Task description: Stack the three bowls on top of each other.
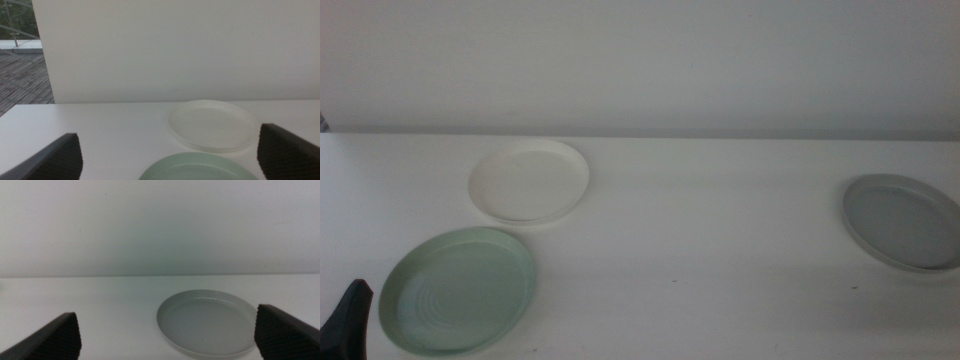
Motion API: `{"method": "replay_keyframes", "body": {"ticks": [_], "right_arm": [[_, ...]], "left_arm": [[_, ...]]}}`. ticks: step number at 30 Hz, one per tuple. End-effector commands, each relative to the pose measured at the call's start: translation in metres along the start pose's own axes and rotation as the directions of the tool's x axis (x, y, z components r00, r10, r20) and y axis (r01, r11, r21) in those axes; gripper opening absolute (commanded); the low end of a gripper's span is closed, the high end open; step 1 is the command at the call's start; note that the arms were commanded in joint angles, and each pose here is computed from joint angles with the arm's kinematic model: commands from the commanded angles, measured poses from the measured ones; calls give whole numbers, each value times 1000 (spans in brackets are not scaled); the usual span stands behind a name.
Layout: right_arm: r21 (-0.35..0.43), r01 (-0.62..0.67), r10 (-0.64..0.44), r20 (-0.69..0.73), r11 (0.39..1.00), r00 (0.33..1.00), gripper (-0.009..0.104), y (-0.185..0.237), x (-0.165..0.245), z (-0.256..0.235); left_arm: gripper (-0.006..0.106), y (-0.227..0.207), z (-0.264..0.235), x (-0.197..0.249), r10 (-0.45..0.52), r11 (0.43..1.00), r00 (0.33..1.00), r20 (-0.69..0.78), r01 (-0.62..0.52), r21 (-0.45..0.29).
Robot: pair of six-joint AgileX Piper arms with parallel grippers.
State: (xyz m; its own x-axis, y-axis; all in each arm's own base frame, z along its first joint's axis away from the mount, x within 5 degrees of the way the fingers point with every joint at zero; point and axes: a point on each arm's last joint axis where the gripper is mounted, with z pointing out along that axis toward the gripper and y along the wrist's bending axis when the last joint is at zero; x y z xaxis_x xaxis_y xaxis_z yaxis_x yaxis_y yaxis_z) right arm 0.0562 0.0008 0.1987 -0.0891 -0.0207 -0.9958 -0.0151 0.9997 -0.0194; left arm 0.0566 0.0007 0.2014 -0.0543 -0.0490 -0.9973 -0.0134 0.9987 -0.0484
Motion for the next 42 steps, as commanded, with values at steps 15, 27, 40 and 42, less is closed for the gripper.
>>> {"method": "replay_keyframes", "body": {"ticks": [15, 27, 40, 42], "right_arm": [[3, 10, -10, 4, 1000, 1000, 93, 0, 12, 0], [3, 10, -10, 4, 1000, 1000, 93, 0, 12, 0], [3, 10, -10, 4, 1000, 1000, 93, 0, 12, 0], [3, 10, -10, 4, 1000, 1000, 93, 0, 12, 0]], "left_arm": [[94, -7, 24, -76, -40, 999, 942, -334, 43, 1], [94, -17, 130, -128, -50, 998, 287, -957, 62, -34], [94, 31, 213, -63, -41, 998, 202, -978, 61, -29], [94, 39, 220, -51, -63, 996, 177, -982, 67, -52]]}}
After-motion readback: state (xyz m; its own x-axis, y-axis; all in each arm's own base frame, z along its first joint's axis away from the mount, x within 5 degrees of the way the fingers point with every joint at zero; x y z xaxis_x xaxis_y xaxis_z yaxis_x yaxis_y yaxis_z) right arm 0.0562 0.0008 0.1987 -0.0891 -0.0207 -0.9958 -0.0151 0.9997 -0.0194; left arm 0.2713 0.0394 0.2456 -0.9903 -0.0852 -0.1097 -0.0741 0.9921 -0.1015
